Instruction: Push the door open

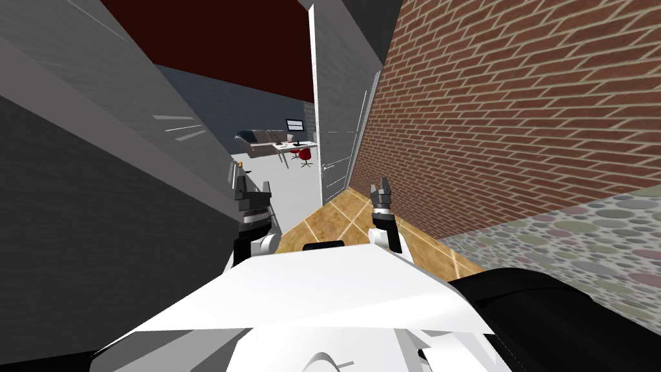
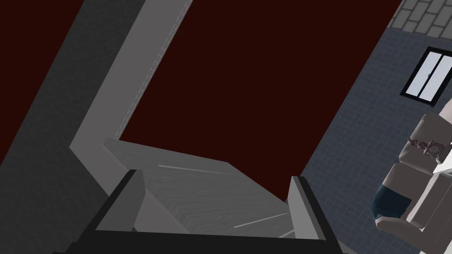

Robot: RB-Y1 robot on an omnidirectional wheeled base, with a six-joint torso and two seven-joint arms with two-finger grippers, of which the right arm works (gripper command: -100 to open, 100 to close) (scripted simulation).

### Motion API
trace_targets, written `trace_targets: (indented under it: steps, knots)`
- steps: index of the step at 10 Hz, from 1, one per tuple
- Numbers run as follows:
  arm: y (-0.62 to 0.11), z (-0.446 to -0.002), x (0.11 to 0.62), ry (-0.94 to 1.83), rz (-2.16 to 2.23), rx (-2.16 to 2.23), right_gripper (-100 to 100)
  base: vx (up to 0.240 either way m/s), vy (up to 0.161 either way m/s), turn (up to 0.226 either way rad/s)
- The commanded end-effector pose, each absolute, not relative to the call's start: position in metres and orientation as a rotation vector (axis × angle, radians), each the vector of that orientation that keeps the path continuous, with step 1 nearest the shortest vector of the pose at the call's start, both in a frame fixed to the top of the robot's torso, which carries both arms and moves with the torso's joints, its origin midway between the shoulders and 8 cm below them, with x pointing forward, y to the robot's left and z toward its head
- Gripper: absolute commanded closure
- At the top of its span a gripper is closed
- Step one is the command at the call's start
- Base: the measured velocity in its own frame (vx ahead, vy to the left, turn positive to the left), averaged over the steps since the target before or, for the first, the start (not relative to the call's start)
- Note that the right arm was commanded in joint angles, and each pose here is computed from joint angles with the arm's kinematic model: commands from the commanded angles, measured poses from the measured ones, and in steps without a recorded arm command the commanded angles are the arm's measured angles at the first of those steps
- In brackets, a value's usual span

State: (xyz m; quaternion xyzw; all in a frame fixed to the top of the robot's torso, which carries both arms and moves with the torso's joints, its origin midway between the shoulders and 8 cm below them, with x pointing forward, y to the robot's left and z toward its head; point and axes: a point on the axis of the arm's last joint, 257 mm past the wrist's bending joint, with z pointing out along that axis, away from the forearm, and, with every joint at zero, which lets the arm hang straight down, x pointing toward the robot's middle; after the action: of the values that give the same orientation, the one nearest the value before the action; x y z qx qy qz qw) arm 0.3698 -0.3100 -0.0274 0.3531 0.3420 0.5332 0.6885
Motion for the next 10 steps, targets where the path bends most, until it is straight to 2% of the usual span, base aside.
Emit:
trace_targets:
  steps: [1,10]
  knots:
    - [-0.304,-0.038,0.379,0.782,1.223,0.803,-100,0.047,-0.023,0.107]
    - [-0.274,-0.092,0.424,0.883,1.359,0.867,-100,0.078,-0.040,0.090]
